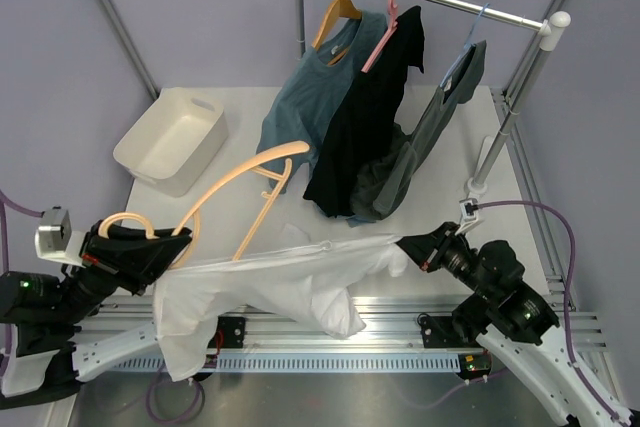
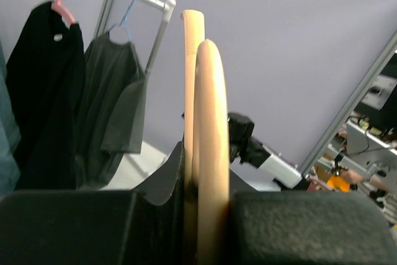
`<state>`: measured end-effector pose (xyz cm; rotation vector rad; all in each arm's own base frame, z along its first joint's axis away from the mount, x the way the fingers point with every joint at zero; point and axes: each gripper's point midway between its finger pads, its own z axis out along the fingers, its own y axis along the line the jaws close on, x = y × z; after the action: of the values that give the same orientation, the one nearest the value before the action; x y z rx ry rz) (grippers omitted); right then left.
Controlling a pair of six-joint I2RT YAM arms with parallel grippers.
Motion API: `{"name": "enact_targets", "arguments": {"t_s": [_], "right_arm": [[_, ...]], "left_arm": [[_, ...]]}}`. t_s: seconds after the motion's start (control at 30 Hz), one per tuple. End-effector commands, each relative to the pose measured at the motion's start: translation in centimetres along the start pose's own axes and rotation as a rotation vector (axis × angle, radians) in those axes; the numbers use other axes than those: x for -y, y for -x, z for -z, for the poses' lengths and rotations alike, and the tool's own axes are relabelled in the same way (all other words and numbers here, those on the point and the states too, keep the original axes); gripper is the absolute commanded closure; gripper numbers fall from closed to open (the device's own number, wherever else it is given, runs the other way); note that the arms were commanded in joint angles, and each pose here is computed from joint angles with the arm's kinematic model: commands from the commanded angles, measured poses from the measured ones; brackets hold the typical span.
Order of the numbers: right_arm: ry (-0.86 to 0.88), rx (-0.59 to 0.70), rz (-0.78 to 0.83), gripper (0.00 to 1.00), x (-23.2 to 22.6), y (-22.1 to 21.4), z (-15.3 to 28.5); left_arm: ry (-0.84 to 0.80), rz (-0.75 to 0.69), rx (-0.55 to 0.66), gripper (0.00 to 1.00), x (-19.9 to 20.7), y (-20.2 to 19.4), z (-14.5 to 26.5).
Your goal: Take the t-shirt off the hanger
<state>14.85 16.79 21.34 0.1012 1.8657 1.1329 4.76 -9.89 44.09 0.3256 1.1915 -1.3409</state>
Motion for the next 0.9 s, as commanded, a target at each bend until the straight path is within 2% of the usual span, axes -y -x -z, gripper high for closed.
{"name": "enact_targets", "arguments": {"t_s": [0.0, 0.2, 0.33, 0.43, 0.57, 0.67, 0.87], "right_arm": [[-0.084, 0.048, 0.008, 1.00, 1.9, 0.4, 0.4], [-0.019, 0.029, 0.051, 1.00, 0.2, 0.8, 0.2], [0.031, -0.104, 0.142, 1.00, -1.4, -0.1, -1.3], [0.123, -0.215, 0.179, 1.00, -2.9, -1.6, -1.7], [0.143, -0.190, 0.214, 1.00, -3.2, -1.1, -1.4], [0.143, -0.155, 0.254, 1.00, -4.0, 0.2, -1.1], [0.144, -0.180, 0.284, 1.00, -5.6, 1.6, -2.0]], "left_arm": [[-0.098, 0.032, 0.275, 1.00, 2.8, 7.6, 1.4], [-0.097, 0.017, 0.196, 1.00, 2.7, 5.5, -0.6], [-0.151, -0.008, 0.159, 1.00, 3.4, 3.5, -2.8], [-0.195, -0.018, 0.242, 1.00, 3.7, 3.6, -4.0], [-0.201, -0.053, 0.242, 1.00, 3.3, 2.2, -5.8], [-0.179, -0.093, 0.193, 1.00, 2.9, 0.9, -8.2], [-0.136, -0.166, 0.146, 1.00, 2.1, -0.6, -12.0]]}}
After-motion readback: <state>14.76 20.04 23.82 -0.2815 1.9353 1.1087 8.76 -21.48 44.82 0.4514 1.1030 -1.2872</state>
